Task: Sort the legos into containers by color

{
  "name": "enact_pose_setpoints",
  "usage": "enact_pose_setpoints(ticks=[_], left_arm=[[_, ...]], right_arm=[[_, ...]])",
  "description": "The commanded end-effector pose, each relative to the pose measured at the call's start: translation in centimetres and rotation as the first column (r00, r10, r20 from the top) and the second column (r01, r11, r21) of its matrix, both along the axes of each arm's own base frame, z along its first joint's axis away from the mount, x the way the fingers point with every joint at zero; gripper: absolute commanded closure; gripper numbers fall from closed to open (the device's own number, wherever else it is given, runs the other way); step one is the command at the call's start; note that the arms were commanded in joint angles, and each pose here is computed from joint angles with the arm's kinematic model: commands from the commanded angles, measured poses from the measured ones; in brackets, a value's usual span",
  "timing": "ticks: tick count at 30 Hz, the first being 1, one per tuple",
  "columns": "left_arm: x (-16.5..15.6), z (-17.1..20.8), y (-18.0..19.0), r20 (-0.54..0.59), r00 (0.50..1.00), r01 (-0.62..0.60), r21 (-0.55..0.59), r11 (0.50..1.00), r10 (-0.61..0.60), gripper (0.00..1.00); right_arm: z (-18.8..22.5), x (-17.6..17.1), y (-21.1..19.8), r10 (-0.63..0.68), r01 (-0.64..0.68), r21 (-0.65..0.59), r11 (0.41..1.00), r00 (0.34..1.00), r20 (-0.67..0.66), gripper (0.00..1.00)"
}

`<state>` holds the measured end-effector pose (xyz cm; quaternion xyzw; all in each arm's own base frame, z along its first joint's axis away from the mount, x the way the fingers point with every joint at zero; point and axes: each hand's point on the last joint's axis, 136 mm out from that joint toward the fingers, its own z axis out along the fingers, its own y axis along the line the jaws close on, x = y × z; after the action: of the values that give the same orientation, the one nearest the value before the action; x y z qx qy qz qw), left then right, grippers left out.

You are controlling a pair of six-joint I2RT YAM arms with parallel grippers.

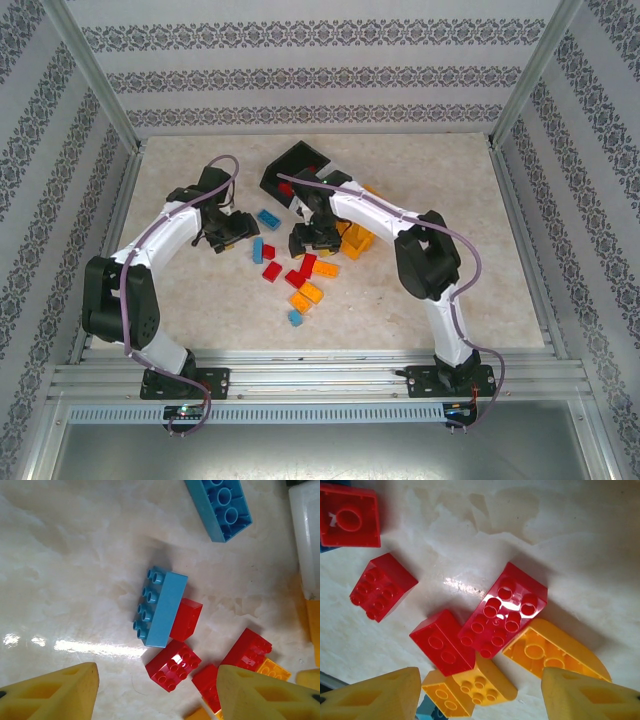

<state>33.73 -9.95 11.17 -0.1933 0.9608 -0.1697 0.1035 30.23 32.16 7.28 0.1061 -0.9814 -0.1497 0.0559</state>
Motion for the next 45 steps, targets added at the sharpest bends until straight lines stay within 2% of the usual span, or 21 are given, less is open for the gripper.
enact_pose_setpoints(ticks=[1,10,20,29,31,35,39,45], left_arm=[[0.6,0.8,0.2,0.037,0.999,0.011,-0.036,0.999,-0.009,0.36],[-0.7,0.9,1.3,0.037,0.999,0.031,-0.072,0.997,-0.028,0.35],[-2.8,0.6,2.1,0.061,0.997,0.06,-0.117,0.991,-0.053,0.35],[-3.0,0.0,1.5,0.062,0.996,0.073,-0.155,0.985,-0.064,0.35],[-2.9,-0.4,1.5,0.051,0.997,0.062,-0.159,0.985,-0.054,0.35],[-2.9,0.0,1.2,0.065,0.997,0.046,-0.185,0.982,-0.034,0.35],[-3.1,-0.6,1.2,0.052,0.997,0.065,-0.177,0.982,-0.057,0.34],[-2.7,0.1,0.9,0.082,0.996,0.055,-0.205,0.977,-0.039,0.34]], right_arm=[[-1.2,-0.4,-0.4,-0.038,0.036,-0.069,0.997,0.999,-0.03,0.34],[-3.3,0.4,-0.7,-0.086,0.082,-0.152,0.985,0.996,-0.016,0.33],[-4.7,-0.3,-0.1,-0.075,0.074,-0.214,0.974,0.997,0.006,0.33],[-6.1,-1.0,0.1,-0.089,0.09,-0.285,0.954,0.996,0.018,0.38],[-6.5,-1.1,-0.1,-0.089,0.089,-0.293,0.952,0.996,0.012,0.44],[-5.3,-0.6,-0.3,-0.076,0.092,-0.284,0.954,0.995,0.067,0.6],[-3.5,0.1,-0.1,-0.083,0.111,-0.251,0.962,0.989,0.12,0.64],[2.3,2.7,0.8,-0.115,0.145,-0.111,0.983,0.964,0.239,0.67]])
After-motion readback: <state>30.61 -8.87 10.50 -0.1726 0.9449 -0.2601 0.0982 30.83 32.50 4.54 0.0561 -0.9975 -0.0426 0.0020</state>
